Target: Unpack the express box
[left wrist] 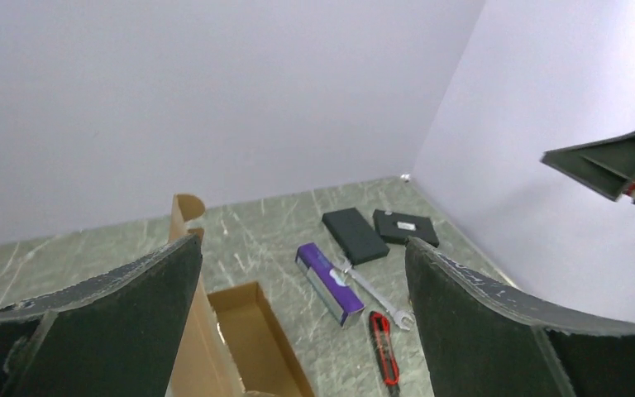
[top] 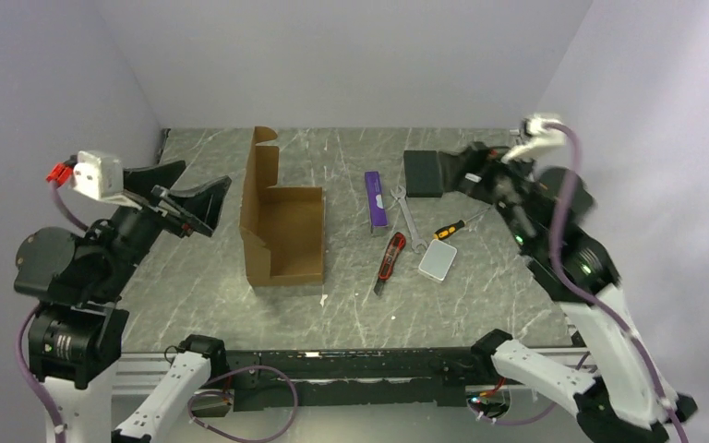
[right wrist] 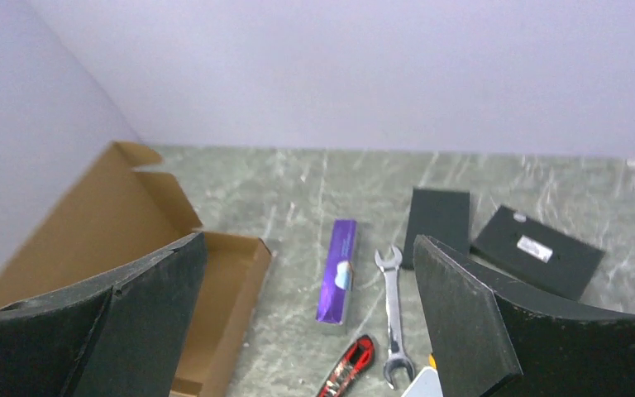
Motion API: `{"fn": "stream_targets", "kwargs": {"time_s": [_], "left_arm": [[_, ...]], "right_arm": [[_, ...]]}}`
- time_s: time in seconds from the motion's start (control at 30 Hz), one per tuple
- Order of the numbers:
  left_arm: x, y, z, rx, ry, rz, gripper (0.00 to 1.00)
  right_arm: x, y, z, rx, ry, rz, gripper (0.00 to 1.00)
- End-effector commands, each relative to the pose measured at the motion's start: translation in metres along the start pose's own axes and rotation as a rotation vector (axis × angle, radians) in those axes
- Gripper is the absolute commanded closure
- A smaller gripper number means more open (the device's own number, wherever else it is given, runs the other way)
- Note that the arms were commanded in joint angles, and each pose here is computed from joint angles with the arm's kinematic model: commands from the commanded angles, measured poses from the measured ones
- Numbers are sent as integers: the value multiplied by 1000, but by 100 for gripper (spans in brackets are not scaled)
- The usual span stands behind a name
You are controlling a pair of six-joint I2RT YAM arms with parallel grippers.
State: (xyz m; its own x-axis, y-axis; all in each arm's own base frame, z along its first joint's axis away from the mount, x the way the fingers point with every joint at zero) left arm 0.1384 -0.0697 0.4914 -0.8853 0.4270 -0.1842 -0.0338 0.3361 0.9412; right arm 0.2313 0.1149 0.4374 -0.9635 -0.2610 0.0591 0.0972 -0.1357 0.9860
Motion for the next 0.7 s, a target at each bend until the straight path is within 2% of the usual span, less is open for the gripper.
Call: {"fn": "stream_targets", "kwargs": {"time_s": [0.0, 0.13, 0.27, 0.43, 0.67], "left_arm": [[18, 31, -24, -38, -116, -158, 3], [38, 45, -34, -85, -143, -238, 2], [59, 56, -40, -124, -142, -308, 1], [80, 66, -43, -161, -122, -382, 1], [89, 67, -40, -181, -93, -403, 1]], "right_arm": [[59, 39, -6, -20, 97, -223, 0], [118, 69, -19, -78, 127, -402, 0], [155, 84, -32, -117, 112, -502, 0], [179, 90, -45, -149, 74, -565, 0], [186, 91, -52, -164, 40, -581, 0]]}}
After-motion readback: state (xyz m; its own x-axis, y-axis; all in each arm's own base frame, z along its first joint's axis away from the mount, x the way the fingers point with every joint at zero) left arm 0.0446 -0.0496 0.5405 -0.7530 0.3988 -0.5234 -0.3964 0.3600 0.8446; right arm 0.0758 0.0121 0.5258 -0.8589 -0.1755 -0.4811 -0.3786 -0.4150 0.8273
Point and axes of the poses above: each gripper's point midway between its finger pads, its own x axis back along the fingers, its own z axis along the line the jaws close on, y = z × x, the point moved 5 cm from there along x, back along the fingers, and after that the axes turned 4 degrees about x, right-handed, at the moved point
